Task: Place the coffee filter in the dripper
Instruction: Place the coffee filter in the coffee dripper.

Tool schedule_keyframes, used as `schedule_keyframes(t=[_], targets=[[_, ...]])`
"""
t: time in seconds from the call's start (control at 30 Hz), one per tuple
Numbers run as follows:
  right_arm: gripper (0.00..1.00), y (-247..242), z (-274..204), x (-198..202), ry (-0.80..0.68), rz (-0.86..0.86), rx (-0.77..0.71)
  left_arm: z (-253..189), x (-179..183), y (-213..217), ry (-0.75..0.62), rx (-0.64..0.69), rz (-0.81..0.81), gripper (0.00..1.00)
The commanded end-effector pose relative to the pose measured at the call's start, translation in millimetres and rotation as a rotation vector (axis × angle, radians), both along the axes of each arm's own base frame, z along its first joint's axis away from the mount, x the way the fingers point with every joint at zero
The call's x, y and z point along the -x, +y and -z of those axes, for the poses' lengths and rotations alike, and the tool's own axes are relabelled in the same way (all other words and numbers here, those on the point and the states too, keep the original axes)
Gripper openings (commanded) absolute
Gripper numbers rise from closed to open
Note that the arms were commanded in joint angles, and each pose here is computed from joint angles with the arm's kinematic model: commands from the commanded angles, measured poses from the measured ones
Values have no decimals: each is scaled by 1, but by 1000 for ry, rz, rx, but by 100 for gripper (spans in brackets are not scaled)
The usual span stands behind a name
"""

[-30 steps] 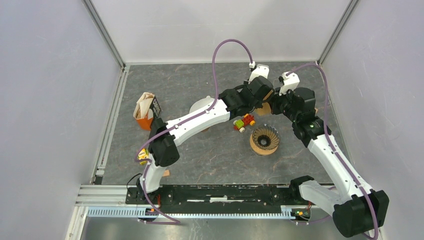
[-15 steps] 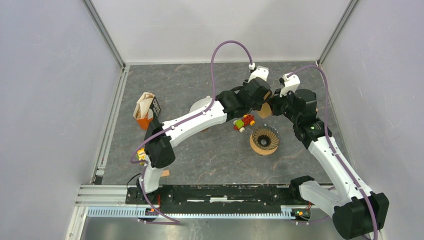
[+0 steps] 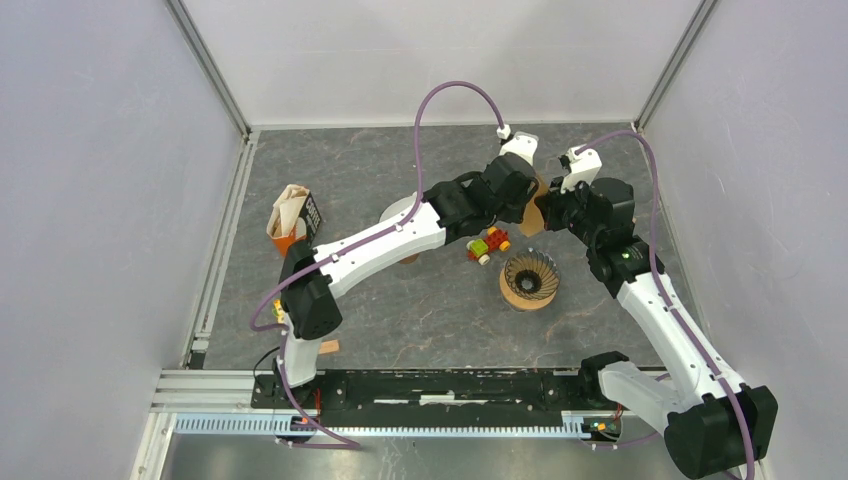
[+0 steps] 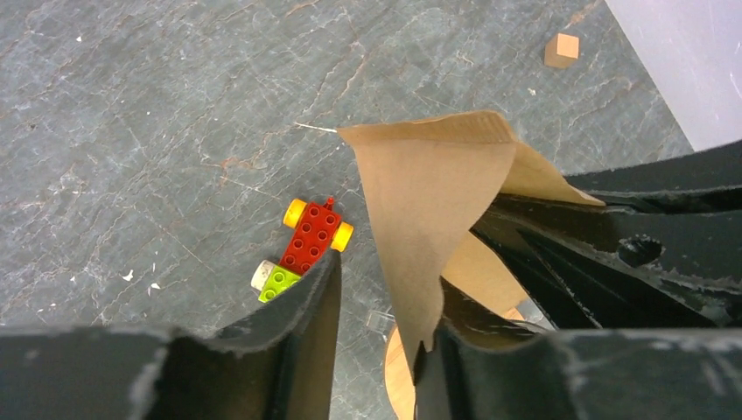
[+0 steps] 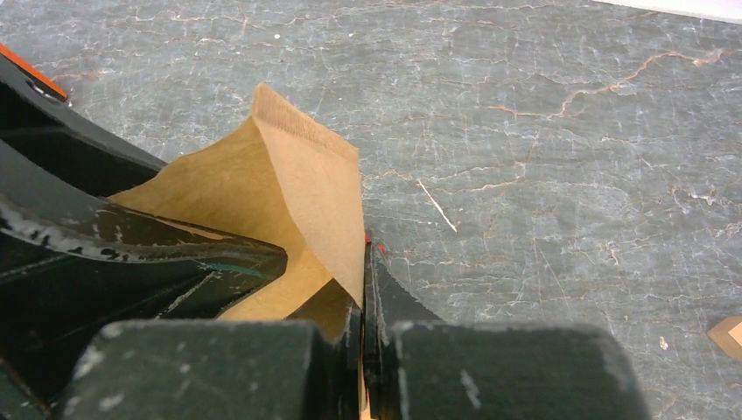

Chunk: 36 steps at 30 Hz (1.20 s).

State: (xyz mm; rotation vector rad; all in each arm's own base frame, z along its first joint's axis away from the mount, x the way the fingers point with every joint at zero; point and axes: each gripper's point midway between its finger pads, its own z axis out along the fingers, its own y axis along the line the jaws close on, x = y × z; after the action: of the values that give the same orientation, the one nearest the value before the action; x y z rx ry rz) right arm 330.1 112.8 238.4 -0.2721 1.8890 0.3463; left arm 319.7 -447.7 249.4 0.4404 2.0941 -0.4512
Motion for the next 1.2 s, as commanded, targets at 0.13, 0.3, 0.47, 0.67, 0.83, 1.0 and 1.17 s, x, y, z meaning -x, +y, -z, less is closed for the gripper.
schedule_keyframes(t=[0.13, 0.3, 0.47, 0.67, 0.83, 1.0, 1.17], targets=[[0, -2, -14, -3, -56, 6, -11, -26, 8, 0, -38, 52, 40, 27], [6, 4, -15, -1, -64, -34, -20, -26, 8, -3, -53, 34, 71, 7], [23, 1, -26, 1, -123, -53, 27, -28, 15, -6, -73, 7, 142, 2], [48, 5, -44, 8, -176, -100, 46, -31, 24, -8, -89, 4, 187, 2], [54, 0, -54, 11, -215, -107, 104, -32, 29, -9, -107, -5, 214, 4], [48, -5, -59, 15, -233, -102, 138, -33, 31, -6, -133, -15, 228, 4], [39, -6, -59, 18, -232, -107, 147, -40, 31, -1, -166, -18, 234, 8]])
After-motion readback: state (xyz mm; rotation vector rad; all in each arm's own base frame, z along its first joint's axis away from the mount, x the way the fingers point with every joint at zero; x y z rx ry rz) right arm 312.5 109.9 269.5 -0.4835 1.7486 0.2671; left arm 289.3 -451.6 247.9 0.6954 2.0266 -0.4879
